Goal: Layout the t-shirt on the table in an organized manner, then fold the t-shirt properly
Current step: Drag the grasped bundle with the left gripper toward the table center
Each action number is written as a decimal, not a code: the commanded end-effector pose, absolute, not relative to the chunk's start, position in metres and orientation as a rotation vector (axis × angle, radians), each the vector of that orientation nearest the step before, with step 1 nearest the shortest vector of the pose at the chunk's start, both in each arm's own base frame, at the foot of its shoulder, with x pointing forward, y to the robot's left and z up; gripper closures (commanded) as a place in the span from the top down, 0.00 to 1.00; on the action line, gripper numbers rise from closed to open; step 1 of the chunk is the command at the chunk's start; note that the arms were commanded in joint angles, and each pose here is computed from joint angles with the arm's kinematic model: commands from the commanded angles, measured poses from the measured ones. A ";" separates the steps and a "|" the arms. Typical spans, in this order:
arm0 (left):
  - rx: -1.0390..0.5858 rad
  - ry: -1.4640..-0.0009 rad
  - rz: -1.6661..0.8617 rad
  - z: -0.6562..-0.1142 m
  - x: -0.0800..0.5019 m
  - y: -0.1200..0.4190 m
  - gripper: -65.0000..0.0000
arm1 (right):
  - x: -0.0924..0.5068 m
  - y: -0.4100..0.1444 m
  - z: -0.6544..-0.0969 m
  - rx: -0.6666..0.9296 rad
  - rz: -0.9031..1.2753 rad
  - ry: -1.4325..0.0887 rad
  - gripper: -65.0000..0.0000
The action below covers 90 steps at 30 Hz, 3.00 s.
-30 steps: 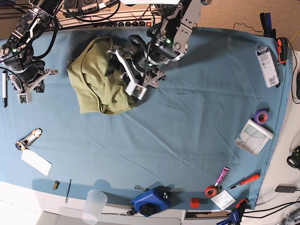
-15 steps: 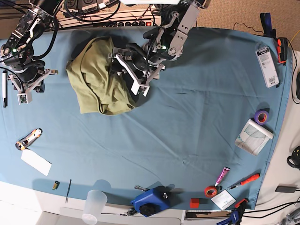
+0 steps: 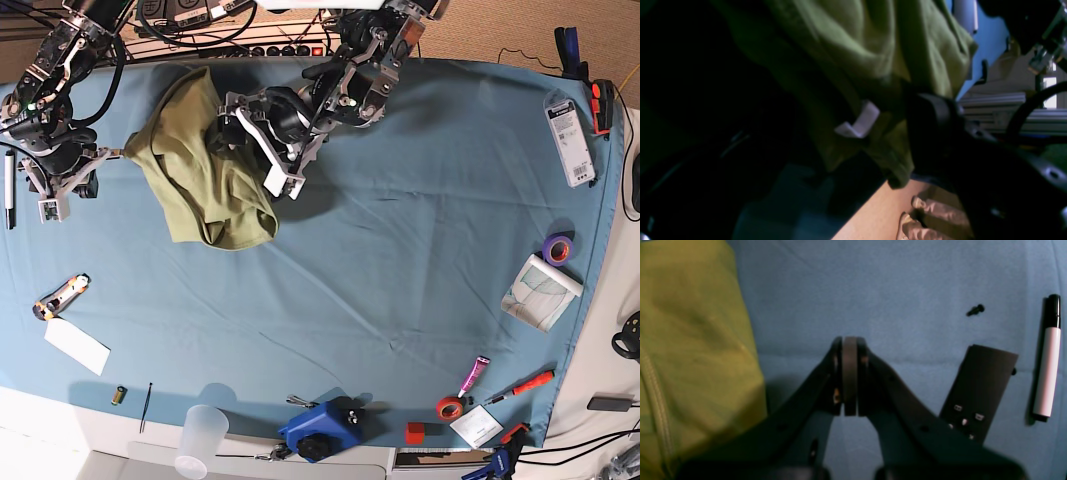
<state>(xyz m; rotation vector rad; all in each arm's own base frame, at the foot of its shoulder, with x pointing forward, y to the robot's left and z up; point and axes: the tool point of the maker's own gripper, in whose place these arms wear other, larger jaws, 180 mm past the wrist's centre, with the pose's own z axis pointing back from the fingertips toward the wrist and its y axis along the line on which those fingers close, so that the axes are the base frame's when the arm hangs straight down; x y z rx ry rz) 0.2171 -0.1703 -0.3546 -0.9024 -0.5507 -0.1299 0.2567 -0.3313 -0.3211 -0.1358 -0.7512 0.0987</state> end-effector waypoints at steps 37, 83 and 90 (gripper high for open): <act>-0.920 -0.578 -0.271 -0.340 0.257 -0.188 0.00 | 0.264 -0.331 -0.307 -0.132 0.106 -0.800 0.00; -0.626 -0.739 -0.870 -0.291 0.310 -0.009 0.00 | 0.269 -0.329 -0.302 -0.124 0.109 -0.842 0.00; -0.454 -0.593 -1.048 -0.338 0.310 -0.015 0.00 | 0.270 -0.327 -0.301 -0.112 0.108 -0.851 0.00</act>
